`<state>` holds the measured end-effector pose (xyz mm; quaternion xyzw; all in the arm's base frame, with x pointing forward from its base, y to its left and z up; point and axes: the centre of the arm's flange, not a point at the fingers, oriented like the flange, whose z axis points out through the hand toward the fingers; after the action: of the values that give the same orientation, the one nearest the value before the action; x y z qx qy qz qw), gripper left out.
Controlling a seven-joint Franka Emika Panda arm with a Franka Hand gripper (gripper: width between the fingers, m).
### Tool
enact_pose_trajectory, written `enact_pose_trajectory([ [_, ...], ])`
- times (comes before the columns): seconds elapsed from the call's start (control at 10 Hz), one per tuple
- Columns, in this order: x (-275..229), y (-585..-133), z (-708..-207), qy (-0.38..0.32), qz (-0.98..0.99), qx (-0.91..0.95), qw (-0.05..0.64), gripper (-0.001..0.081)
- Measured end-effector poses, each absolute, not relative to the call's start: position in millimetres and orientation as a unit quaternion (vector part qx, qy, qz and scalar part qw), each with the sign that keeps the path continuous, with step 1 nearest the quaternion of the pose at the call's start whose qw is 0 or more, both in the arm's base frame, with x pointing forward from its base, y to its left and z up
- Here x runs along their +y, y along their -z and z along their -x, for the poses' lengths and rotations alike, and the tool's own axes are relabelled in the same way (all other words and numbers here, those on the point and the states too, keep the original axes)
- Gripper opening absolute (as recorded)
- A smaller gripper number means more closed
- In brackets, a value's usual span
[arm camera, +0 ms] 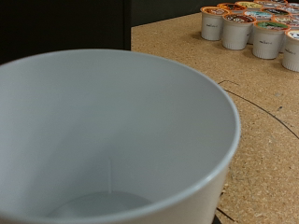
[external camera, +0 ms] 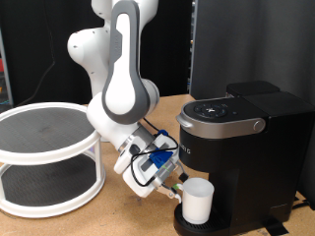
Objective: Make a cup of coffee with the keurig machine
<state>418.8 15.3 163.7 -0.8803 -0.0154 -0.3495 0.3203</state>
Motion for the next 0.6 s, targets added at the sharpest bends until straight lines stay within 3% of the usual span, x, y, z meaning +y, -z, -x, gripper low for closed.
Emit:
enact_pose_trajectory([
  [0.1, 15, -163, -418, 0.349, 0.881, -0.015, 0.320, 0.0537],
  [0.2, 15, -163, -416, 0.348, 0.881, -0.014, 0.320, 0.0675],
  [0.3, 15, -164, -414, 0.347, 0.881, -0.012, 0.321, 0.0675],
  [0.4, 15, -167, -412, 0.347, 0.879, -0.010, 0.326, 0.0787],
  [0.6, 16, -183, -406, 0.343, 0.874, -0.006, 0.344, 0.0800],
])
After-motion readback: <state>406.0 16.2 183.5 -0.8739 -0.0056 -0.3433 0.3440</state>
